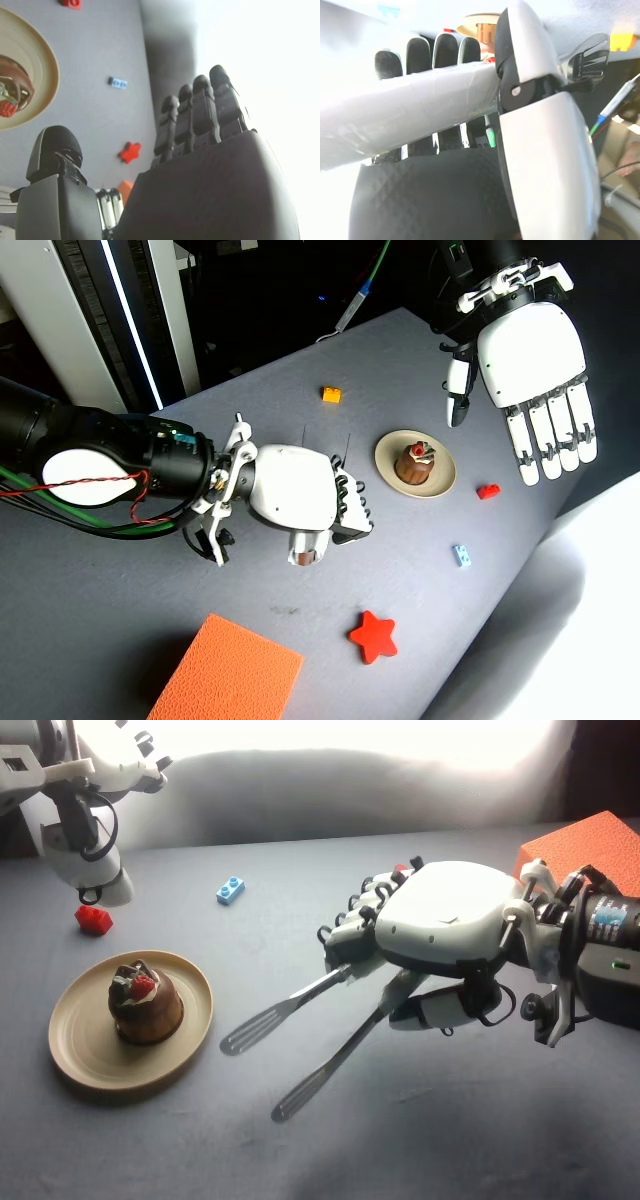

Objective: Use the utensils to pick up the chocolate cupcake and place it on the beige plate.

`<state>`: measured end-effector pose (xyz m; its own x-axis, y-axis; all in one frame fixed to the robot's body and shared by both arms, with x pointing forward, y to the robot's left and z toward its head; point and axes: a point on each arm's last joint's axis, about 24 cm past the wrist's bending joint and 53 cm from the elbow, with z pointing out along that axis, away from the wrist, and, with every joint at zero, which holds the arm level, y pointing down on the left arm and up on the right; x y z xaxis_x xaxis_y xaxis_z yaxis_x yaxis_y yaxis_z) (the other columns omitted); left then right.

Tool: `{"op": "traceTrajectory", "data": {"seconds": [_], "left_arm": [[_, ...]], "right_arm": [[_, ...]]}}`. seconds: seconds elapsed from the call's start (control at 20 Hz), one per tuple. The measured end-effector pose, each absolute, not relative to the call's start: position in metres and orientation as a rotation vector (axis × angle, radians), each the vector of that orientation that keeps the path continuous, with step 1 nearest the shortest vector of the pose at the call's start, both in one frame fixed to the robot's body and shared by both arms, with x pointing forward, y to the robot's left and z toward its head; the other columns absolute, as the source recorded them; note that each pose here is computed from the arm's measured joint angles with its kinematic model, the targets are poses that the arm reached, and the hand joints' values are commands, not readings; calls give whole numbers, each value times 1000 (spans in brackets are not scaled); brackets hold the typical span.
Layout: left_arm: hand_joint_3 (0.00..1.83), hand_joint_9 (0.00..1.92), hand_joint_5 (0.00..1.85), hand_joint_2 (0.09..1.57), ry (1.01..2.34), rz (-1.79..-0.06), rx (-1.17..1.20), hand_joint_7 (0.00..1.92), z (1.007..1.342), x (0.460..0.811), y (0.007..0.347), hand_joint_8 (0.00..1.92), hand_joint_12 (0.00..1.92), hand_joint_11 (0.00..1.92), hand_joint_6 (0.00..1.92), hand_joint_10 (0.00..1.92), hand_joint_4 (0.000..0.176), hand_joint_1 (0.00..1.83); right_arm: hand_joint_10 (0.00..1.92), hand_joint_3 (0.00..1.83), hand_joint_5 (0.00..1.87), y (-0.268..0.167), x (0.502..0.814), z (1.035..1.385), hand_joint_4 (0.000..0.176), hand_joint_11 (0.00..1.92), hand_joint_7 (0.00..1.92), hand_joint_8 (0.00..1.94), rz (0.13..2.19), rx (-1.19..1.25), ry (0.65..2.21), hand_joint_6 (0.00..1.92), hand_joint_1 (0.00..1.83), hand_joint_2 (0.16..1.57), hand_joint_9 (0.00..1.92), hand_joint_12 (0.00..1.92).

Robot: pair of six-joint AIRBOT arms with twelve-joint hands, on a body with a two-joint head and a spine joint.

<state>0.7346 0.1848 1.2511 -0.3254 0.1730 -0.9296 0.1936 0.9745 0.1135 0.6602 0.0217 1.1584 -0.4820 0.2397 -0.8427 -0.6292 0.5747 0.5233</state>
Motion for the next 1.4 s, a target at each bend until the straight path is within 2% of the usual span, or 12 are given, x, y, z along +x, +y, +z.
{"op": "traceTrajectory", "data": {"seconds": [0.05, 0.1, 0.3, 0.35, 0.5, 0.65, 0.85, 1.0, 1.05, 1.25, 1.3, 1.4], "left_arm": [[1, 76, 113, 1032, 1911, -20, 264, 87, 1251, 735, 185, 0, 165, 0, 1, 1, 0, 522], [3, 67, 95, 1041, 1912, -18, 263, 78, 1251, 735, 186, 0, 133, 0, 0, 0, 0, 492], [0, 81, 84, 1033, 1911, -22, 264, 84, 1251, 735, 185, 2, 218, 0, 1, 3, 0, 507], [0, 96, 99, 1032, 1912, -20, 263, 94, 1251, 735, 185, 2, 224, 0, 3, 4, 0, 508], [1, 85, 99, 1034, 1913, -18, 262, 86, 1251, 735, 186, 0, 170, 0, 1, 0, 0, 515], [0, 79, 100, 1036, 1910, -23, 265, 81, 1251, 735, 185, 3, 155, 0, 5, 3, 0, 516], [0, 87, 102, 1038, 1911, -22, 264, 89, 1251, 735, 185, 2, 199, 0, 1, 3, 0, 506], [0, 87, 105, 1034, 1911, -21, 264, 100, 1251, 735, 185, 2, 257, 0, 1, 1, 0, 511], [0, 86, 103, 1034, 1911, -21, 264, 97, 1251, 735, 185, 0, 246, 0, 0, 0, 0, 519], [1, 99, 103, 1043, 1911, -22, 264, 105, 1251, 735, 185, 2, 289, 0, 0, 2, 0, 503], [0, 99, 109, 1035, 1912, -21, 263, 106, 1251, 735, 185, 2, 284, 0, 2, 2, 0, 518], [0, 108, 122, 1034, 1911, -20, 264, 120, 1251, 735, 185, 6, 285, 0, 6, 5, 0, 514]], "right_arm": [[1433, 0, 501, 22, 661, 1155, 0, 346, 455, 1245, 1069, -319, 1799, 861, 1084, 1141, 396, 1734], [1453, 2, 460, 26, 659, 1149, 0, 334, 424, 1245, 1063, -330, 1812, 873, 1036, 1163, 369, 1784], [1439, 0, 413, 43, 650, 1134, 0, 385, 431, 1153, 1090, -325, 1867, 927, 1033, 1163, 395, 1767], [1361, 0, 462, 43, 651, 1134, 0, 331, 454, 1092, 1104, -300, 1872, 841, 1038, 1162, 402, 1738], [1351, 8, 484, 42, 652, 1133, 0, 307, 452, 1047, 1102, -294, 1876, 736, 986, 1200, 380, 1745], [1347, 0, 470, 40, 650, 1123, 0, 339, 462, 1005, 1086, -307, 1890, 744, 1026, 1182, 400, 1698], [1374, 0, 415, 39, 653, 1118, 0, 404, 434, 1039, 1059, -298, 1896, 756, 1043, 1171, 412, 1716], [1344, 0, 431, 38, 653, 1115, 0, 376, 441, 1046, 1058, -293, 1897, 797, 1042, 1156, 400, 1709], [1336, 6, 408, 37, 653, 1113, 0, 361, 426, 1051, 1053, -294, 1905, 823, 991, 1188, 392, 1722], [1283, 0, 445, 34, 654, 1112, 0, 341, 445, 1014, 1045, -292, 1910, 779, 997, 1171, 415, 1717], [1147, 0, 416, 33, 655, 1113, 0, 285, 454, 857, 1042, -290, 1909, 671, 975, 1149, 415, 1650], [996, 0, 447, 31, 657, 1115, 0, 179, 513, 600, 1036, -289, 1908, 421, 954, 1123, 381, 1617]]}}
